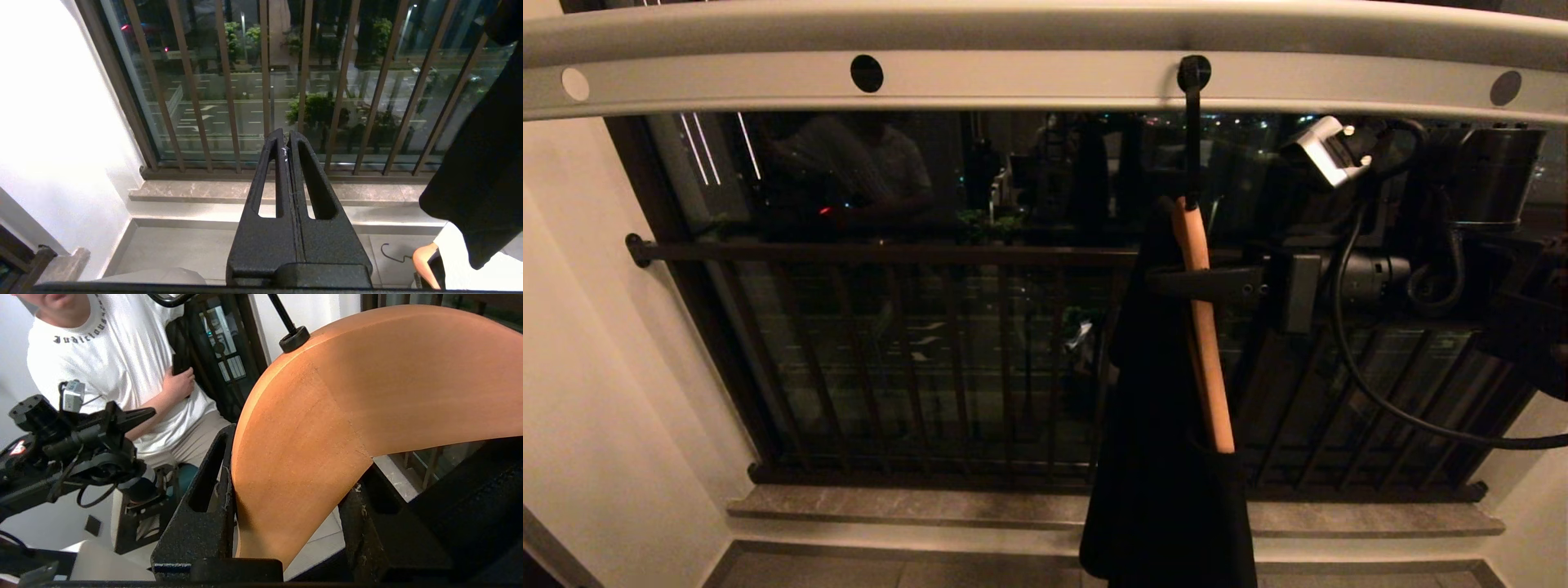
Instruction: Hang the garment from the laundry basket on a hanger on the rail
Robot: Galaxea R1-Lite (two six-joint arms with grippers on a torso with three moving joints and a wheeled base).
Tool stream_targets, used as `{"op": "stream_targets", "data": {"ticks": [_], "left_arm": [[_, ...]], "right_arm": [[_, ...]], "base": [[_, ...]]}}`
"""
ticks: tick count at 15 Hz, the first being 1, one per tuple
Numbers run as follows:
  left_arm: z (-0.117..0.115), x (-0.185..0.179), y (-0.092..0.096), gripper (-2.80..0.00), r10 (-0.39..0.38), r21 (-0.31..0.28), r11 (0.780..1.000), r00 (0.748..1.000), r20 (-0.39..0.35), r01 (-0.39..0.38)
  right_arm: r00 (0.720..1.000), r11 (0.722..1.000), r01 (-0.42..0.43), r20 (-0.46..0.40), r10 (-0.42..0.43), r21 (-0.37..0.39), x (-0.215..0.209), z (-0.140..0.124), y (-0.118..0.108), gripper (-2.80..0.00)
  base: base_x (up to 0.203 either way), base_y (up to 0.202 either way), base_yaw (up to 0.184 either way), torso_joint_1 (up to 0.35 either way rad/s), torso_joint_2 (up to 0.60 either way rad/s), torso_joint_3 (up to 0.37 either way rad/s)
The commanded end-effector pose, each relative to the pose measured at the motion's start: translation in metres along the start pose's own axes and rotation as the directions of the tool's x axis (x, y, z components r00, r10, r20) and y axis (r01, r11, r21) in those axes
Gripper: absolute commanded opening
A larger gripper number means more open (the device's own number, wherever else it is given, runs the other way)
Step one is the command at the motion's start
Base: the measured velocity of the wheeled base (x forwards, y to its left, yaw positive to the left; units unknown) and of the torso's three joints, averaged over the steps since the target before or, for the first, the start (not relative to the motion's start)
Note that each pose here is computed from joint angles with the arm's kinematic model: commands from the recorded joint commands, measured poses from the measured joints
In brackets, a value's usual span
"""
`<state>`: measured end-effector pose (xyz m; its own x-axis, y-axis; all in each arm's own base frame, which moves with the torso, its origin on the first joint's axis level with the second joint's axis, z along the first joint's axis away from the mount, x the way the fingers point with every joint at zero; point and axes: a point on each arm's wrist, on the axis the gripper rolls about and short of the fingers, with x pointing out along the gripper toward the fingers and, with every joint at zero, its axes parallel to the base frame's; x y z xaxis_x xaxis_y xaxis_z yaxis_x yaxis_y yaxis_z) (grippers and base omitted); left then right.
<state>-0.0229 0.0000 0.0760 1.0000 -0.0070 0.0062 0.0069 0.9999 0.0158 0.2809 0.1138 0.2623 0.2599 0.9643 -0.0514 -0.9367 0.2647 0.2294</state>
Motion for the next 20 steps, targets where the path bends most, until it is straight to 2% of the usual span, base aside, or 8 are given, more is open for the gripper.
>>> {"op": "stream_targets", "data": {"ticks": [1, 13, 20], "left_arm": [[-0.0004, 0.0002, 0.0000, -2.80, 0.000, 0.000, 1.000, 1.000, -0.002, 0.000], [-0.0003, 0.0002, 0.0000, -2.80, -0.001, 0.000, 1.000, 1.000, -0.002, 0.001], [-0.0005, 0.0002, 0.0000, -2.80, 0.000, 0.001, 1.000, 1.000, -0.003, 0.000]], "right_arm": [[1.000, 1.000, -0.006, -0.002, 0.006, 0.002, 0.0026, -0.0008, -0.0036, -2.80], [1.000, 1.000, -0.015, -0.003, 0.015, 0.023, 0.0016, 0.0003, -0.0067, -2.80], [1.000, 1.000, -0.011, 0.002, 0.011, 0.010, 0.0005, 0.0022, -0.0061, -2.80]], "base": [[0.000, 0.000, 0.000, 0.000, 0.00, 0.000], [0.000, 0.000, 0.000, 0.000, 0.00, 0.000], [0.000, 0.000, 0.000, 0.000, 0.00, 0.000]]}}
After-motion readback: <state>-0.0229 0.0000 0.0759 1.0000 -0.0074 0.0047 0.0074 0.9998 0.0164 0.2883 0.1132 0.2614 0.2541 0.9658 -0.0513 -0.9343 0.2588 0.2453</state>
